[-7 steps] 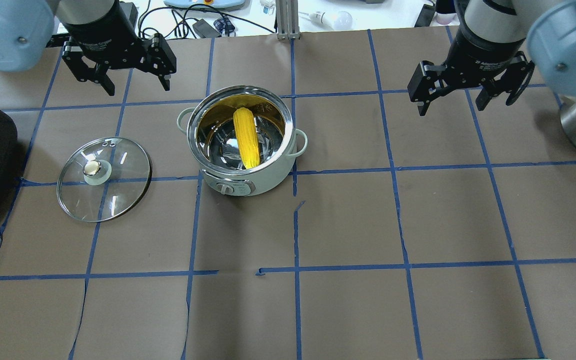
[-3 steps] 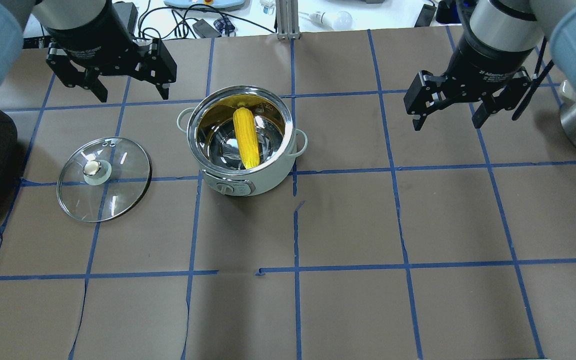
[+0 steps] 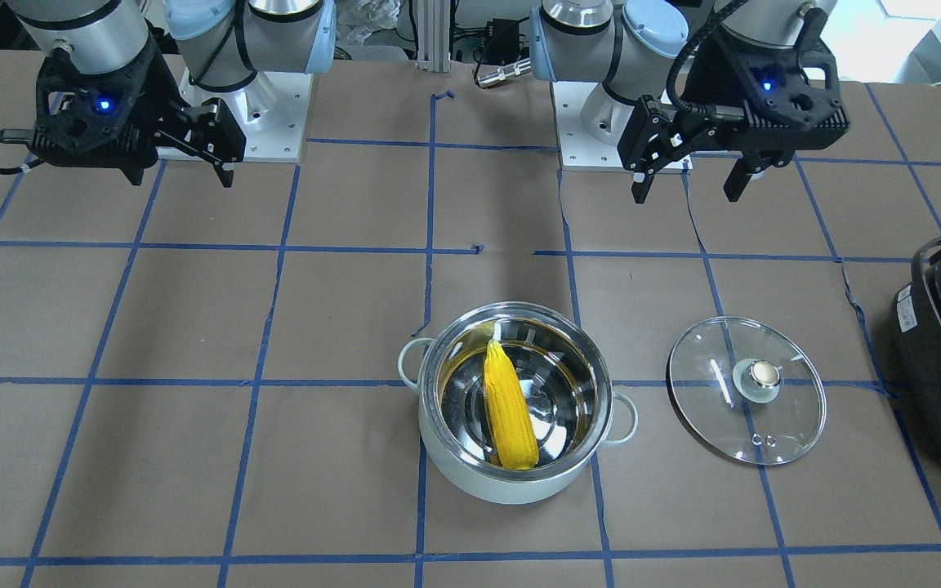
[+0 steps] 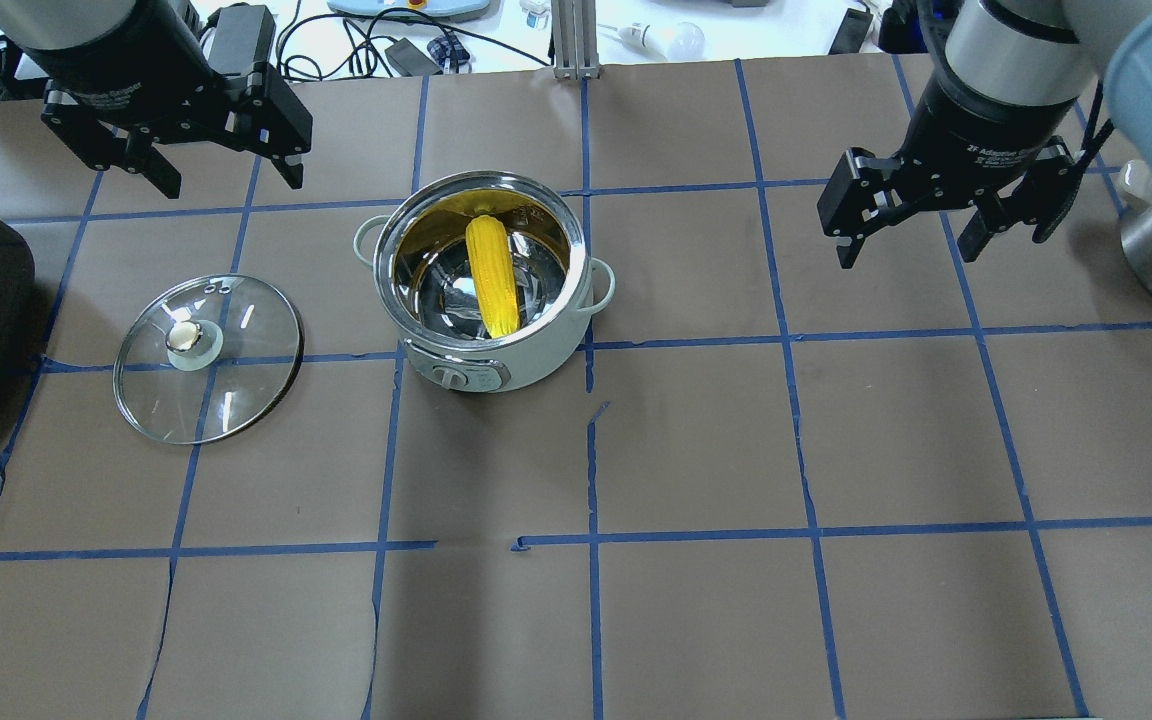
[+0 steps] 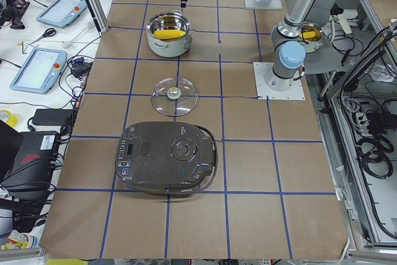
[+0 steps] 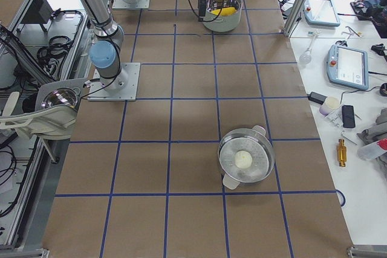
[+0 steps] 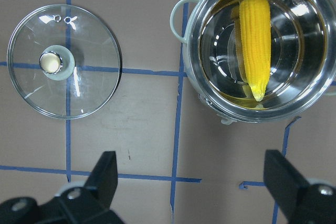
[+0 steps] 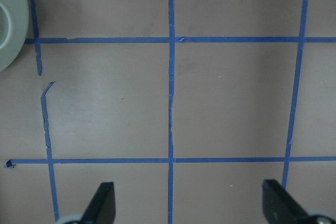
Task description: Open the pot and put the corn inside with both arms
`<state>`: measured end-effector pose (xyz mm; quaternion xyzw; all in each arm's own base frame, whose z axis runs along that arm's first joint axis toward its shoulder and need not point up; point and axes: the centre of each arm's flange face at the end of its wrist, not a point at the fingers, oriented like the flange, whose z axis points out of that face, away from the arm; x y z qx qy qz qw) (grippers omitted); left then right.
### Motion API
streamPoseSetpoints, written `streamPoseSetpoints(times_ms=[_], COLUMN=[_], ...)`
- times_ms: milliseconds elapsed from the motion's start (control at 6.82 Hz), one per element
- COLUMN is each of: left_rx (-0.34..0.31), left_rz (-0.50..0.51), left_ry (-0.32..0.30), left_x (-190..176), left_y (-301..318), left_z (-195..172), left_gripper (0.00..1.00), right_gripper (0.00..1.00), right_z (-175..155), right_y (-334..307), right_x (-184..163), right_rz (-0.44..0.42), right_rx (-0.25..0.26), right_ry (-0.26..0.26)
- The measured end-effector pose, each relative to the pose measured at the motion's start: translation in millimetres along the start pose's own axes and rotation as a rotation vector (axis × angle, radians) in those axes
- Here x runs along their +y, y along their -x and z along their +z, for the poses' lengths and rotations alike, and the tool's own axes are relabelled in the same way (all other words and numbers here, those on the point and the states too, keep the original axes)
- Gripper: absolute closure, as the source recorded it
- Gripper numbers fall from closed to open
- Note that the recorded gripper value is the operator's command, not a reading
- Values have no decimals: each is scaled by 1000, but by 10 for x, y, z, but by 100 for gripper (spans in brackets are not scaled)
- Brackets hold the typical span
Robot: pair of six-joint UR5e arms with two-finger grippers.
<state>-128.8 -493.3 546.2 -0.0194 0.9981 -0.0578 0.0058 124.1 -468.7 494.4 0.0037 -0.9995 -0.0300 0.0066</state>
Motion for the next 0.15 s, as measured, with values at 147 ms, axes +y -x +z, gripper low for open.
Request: streamPoseSetpoints(times_ms=[147], left_rx=[4], left_rz=[13], left_ry=[-1], left_x=[12], left_y=[-1], left_z=[27], left_gripper=[0], right_gripper=[0], right_z=[1], right_y=[-2], right_x=[-3], right_rz=[0], right_rx=[1], right_ry=[0])
